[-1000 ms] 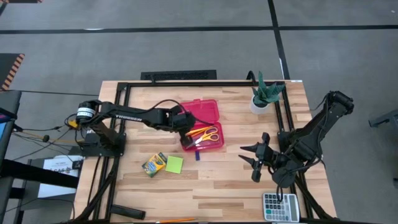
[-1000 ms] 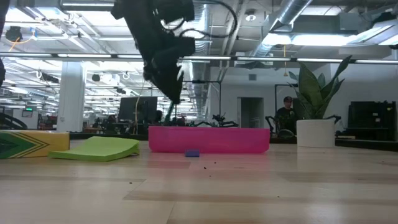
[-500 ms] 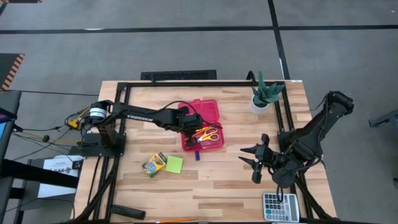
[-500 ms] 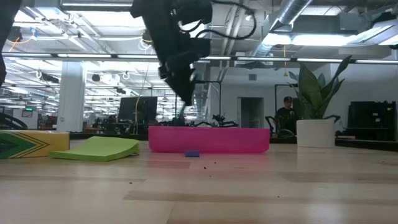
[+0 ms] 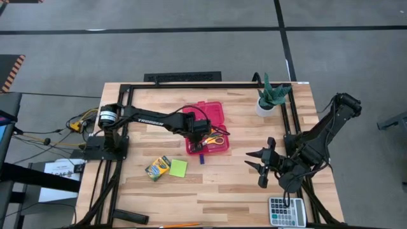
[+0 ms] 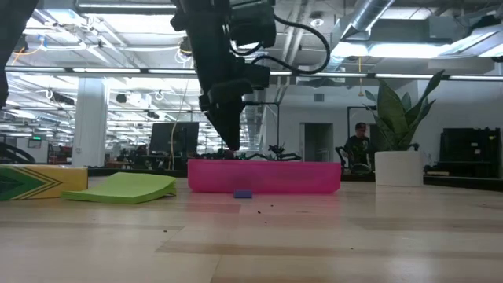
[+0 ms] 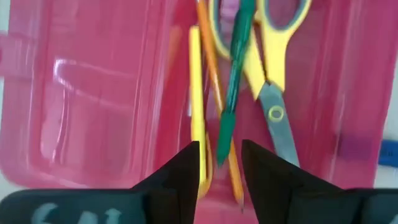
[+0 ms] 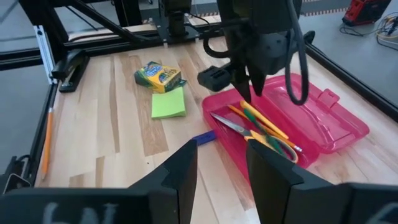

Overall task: Pack school essentials
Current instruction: Put the orange pencil into the supply box

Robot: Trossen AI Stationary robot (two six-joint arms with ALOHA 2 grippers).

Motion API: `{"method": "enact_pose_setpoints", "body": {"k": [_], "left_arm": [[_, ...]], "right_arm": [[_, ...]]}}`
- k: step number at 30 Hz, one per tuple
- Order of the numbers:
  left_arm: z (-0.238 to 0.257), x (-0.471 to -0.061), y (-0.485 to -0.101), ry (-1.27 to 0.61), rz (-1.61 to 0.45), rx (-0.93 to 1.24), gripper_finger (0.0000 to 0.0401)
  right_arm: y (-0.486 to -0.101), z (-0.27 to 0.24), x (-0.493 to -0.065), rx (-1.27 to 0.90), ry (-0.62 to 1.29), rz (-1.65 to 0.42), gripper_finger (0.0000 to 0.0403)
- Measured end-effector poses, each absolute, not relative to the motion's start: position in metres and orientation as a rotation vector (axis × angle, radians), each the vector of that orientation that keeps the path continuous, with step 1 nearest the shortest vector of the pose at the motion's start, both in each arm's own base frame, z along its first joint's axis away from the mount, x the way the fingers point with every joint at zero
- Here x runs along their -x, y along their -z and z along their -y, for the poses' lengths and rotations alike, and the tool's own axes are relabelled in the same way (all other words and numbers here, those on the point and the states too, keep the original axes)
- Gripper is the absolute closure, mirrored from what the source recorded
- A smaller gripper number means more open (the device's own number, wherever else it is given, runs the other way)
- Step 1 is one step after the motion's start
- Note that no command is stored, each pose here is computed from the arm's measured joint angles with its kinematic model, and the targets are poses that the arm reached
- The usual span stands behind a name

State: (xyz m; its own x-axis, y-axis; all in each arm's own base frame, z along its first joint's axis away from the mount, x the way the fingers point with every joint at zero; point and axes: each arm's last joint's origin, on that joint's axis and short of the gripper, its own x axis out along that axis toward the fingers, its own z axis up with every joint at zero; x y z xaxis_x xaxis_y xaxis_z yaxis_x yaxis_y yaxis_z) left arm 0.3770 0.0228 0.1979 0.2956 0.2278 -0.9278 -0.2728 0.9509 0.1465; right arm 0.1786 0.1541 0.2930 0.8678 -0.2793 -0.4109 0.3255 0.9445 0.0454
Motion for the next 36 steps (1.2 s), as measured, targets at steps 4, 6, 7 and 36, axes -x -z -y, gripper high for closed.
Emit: {"method": "enact_pose_setpoints", "body": {"k": [4,6,7,36], "left_arm": [[-0.019,-0.375,-0.206,-0.286,-1.241,0.116,0.0285],[-0.01,-0.375,-0.222,-0.219,-1.228,0.159,0.0285],[-0.003,-0.374,-0.23,-0.18,-1.217,0.181,0.0285],[0.329,-0.245,-0.16,0.014,-1.013,0.196,0.0284]], "right_arm": [[-0.293,-0.155,-0.178,-0.114,0.312,-0.413,0.0259],[-0.293,-0.156,-0.177,-0.11,0.308,-0.415,0.0261],[-0.293,-0.156,-0.176,-0.107,0.303,-0.418,0.0261],[-0.296,-0.153,-0.185,-0.221,0.305,-0.392,0.0254]]}}
